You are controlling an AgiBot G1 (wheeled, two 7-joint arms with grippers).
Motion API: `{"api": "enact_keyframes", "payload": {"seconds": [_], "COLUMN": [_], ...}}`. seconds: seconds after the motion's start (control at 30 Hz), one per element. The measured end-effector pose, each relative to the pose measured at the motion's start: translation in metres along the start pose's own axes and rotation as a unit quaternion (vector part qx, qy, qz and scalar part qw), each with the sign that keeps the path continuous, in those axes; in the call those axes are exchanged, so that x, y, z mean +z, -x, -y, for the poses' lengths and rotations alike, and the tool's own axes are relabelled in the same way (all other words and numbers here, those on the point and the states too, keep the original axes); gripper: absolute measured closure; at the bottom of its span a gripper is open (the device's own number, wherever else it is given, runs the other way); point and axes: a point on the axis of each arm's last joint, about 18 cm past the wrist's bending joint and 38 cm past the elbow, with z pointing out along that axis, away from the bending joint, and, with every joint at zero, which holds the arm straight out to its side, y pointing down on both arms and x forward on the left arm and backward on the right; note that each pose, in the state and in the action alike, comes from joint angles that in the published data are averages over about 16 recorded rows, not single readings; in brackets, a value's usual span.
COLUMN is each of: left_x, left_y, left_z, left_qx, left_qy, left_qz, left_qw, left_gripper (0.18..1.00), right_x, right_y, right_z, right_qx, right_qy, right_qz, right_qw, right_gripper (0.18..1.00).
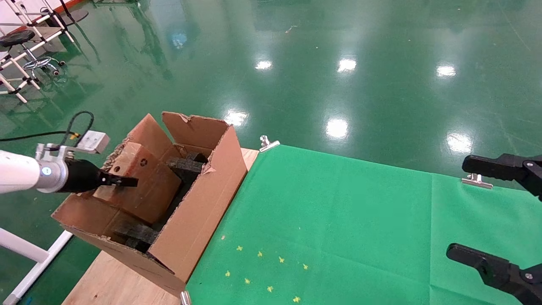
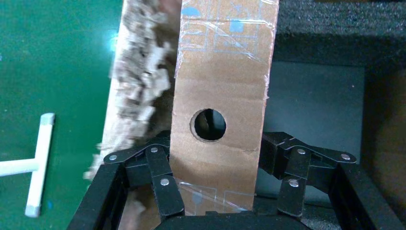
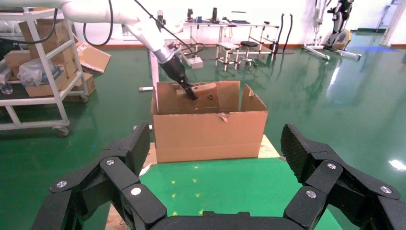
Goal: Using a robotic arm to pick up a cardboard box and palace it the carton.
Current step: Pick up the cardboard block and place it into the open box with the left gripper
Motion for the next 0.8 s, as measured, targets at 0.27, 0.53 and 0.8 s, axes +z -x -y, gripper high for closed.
{"api": "enact_keyframes", "payload": {"seconds": [0.27, 0.53, 0.8], "left_x": [0.016, 0.033, 0.047], "left_y": [-0.015, -0.028, -0.039], "left_z": [-0.006, -0.015, -0.026], "left_qx": [0.008, 0.017, 0.019], "left_qy": [0.008, 0.019, 0.027], "left_qz": [-0.003, 0.002, 0.007], "left_qw": [0.9999, 0.9997, 0.9994], "left_gripper": [0.926, 0.935, 0.939], "right_x": [0.000, 0.000, 0.000], "right_y": [0.000, 0.000, 0.000], "right_z": [0.000, 0.000, 0.000], "right_qx": [0.000, 0.000, 0.000], "right_qy": [0.000, 0.000, 0.000], "right_qz": [0.000, 0.000, 0.000], "right_qw": [1.000, 1.000, 1.000], "right_gripper": [0.178, 0.178, 0.178]}}
